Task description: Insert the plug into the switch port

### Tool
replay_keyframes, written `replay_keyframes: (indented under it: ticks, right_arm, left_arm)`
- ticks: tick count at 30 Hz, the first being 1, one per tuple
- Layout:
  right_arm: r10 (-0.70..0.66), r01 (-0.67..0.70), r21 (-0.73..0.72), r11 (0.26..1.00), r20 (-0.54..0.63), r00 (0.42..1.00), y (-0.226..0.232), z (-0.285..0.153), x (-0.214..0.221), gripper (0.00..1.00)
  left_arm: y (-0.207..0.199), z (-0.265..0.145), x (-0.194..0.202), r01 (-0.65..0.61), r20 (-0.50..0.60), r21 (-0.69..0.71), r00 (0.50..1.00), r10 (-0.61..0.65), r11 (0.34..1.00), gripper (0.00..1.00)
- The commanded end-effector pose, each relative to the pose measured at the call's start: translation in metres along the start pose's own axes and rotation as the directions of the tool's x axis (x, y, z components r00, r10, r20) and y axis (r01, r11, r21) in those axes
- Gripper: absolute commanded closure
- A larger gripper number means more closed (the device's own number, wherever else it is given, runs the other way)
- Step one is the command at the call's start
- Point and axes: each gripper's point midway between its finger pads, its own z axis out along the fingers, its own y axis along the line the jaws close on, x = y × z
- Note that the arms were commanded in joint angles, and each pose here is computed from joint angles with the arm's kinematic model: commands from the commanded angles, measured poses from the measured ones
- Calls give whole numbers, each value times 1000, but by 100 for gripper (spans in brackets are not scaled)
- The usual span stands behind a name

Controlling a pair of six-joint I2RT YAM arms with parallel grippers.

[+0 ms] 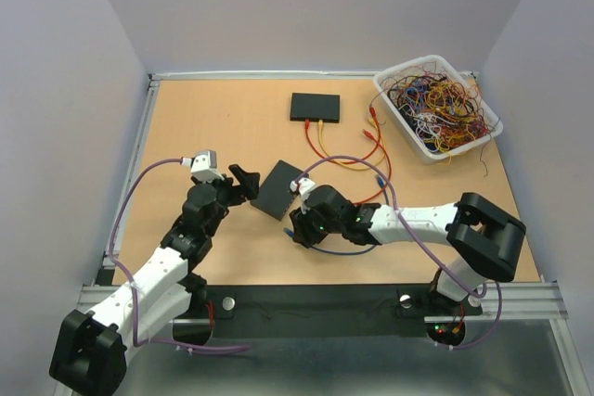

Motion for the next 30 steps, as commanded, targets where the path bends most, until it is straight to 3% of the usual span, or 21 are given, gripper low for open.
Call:
replay_keyframes:
  ticks: [1, 20, 30]
  right_arm:
    - [-20, 20, -9, 1000, 62, 998, 11, 6, -26, 53]
    - [-31, 28, 65, 997, 34, 999, 2, 27, -20, 58]
    - [-38, 37, 86, 996, 9, 999, 1, 34, -11, 76]
  left_arm:
    - [-5, 1, -9, 15, 48, 33, 999, -16, 999, 6]
    - [-2, 2, -9, 12, 52, 20, 999, -13, 1000, 7]
    - [-2, 2, -8, 13, 48, 19, 999, -14, 1000, 8]
